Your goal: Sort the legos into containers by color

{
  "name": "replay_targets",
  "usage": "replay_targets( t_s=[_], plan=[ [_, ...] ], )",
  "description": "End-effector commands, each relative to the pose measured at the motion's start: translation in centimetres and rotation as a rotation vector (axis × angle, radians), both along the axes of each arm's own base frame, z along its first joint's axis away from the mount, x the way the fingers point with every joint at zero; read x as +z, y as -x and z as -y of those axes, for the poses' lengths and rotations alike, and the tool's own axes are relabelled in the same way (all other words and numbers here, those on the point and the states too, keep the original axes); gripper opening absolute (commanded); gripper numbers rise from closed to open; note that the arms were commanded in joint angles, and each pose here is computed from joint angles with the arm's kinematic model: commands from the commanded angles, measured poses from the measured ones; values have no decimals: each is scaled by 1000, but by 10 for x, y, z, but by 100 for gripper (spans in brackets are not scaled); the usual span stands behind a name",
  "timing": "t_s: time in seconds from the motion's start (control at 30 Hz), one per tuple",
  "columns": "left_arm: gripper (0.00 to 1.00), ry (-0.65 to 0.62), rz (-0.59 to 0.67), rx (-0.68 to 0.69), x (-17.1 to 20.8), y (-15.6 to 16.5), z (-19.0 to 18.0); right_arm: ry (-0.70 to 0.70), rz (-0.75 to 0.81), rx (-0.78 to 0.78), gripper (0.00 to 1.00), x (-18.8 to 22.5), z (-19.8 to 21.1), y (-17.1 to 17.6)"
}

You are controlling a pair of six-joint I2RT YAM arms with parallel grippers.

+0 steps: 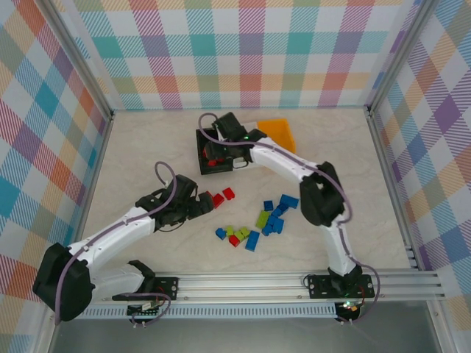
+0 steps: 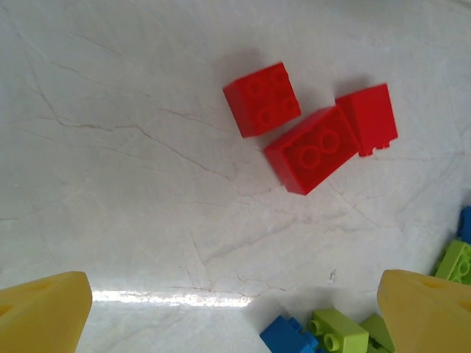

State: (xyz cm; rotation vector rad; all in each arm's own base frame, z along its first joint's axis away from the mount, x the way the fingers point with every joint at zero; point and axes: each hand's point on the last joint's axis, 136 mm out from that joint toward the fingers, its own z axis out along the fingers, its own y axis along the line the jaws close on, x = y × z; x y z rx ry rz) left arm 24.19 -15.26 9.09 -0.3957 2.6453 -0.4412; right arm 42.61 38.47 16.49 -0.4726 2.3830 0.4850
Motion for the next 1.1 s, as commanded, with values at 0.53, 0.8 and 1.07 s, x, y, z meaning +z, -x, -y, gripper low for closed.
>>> replay_targets(
  t_s=[0.53,0.8,1.07],
  plan=[
    [84,-106,-122,-392,-22,-8,111,-18,-44,-204,65,-5,145,108],
    [76,-170,-217,-492,-39,34,112,-17,-40,-232,65,-6,163,116],
    [76,-180,-216,-457,-31,51,89,-38,-30,-228,65,-3,160,114]
  ],
)
